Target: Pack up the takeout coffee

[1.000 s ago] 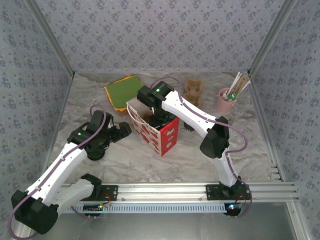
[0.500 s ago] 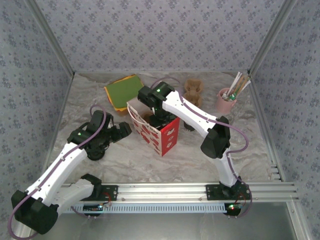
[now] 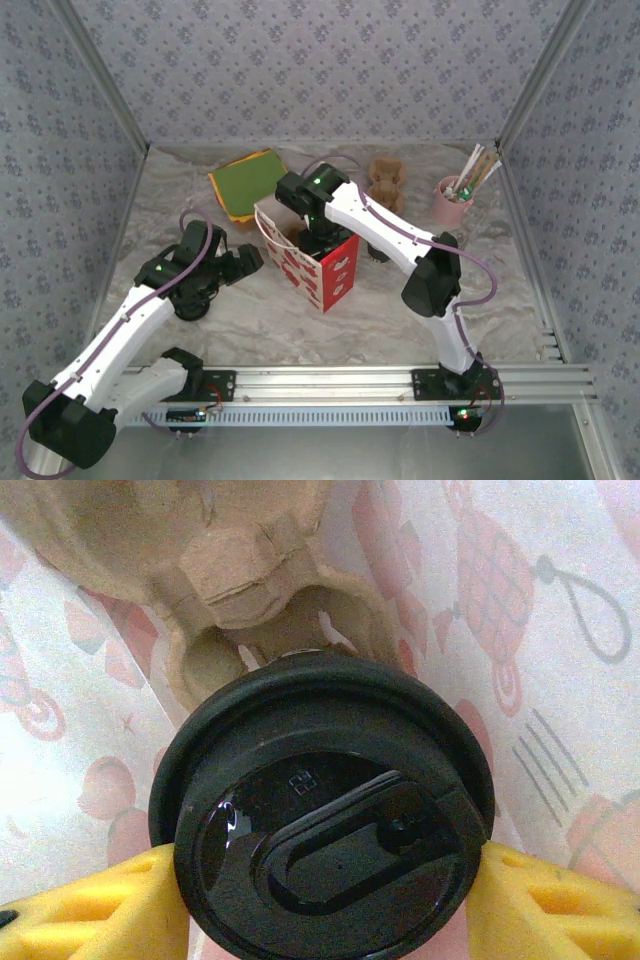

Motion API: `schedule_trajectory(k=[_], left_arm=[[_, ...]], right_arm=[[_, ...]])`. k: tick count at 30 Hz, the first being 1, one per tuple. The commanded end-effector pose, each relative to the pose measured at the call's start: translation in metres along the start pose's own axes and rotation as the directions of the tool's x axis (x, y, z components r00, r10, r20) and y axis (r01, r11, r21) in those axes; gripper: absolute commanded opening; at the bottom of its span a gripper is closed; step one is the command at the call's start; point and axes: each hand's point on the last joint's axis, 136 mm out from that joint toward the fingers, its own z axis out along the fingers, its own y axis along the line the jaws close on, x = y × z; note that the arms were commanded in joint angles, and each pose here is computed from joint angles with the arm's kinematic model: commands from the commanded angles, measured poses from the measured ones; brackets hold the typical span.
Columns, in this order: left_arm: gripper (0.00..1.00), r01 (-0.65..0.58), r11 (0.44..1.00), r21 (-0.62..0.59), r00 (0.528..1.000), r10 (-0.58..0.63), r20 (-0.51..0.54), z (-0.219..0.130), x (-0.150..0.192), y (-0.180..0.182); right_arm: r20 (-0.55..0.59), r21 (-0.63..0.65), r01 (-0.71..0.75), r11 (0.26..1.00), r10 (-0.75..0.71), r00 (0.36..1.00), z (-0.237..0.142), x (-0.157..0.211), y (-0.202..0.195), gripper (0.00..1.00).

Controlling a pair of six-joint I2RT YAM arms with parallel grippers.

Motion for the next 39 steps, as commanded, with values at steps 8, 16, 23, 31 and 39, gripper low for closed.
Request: schedule_trajectory(k=[8,16,23,31,39], left_arm=[[1.0,-0.008,1.0,0.018,1.0,0.008,0.002,-0.0041,-0.0008,-0.0031],[1.0,-0.008,1.0,0.018,1.0,0.008,0.003,-0.0045,-0.0009,-0.0031],[1.0,-0.007,1.0,0.019,1.0,0.007,0.002,-0.0046,-0.0007,-0.0034],[1.0,-0.009,1.0,0.02,1.0,0.009,0.003,-0.0046,-0.0011,-0.0036],[1.0,-0.009,1.0,0.023,1.0,0.009,0.002,-0.0041,-0.0012,-0.0044]], right_arm=[[0.026,-0.023,-0.003,1.0,0.003,1.0,-0.0119,-0.001,0.0047,0.64],[0.022,-0.019,0.002,1.0,-0.002,1.0,-0.0111,-0.0015,0.0047,0.64],[0.024,-0.017,0.0,1.0,0.0,1.0,-0.011,-0.0021,0.0037,0.64],[0.023,-0.017,-0.001,1.0,0.001,1.0,-0.0105,-0.0025,0.0034,0.64],[0.024,-0.018,-0.001,1.0,0.002,1.0,-0.0105,-0.003,0.0032,0.64]])
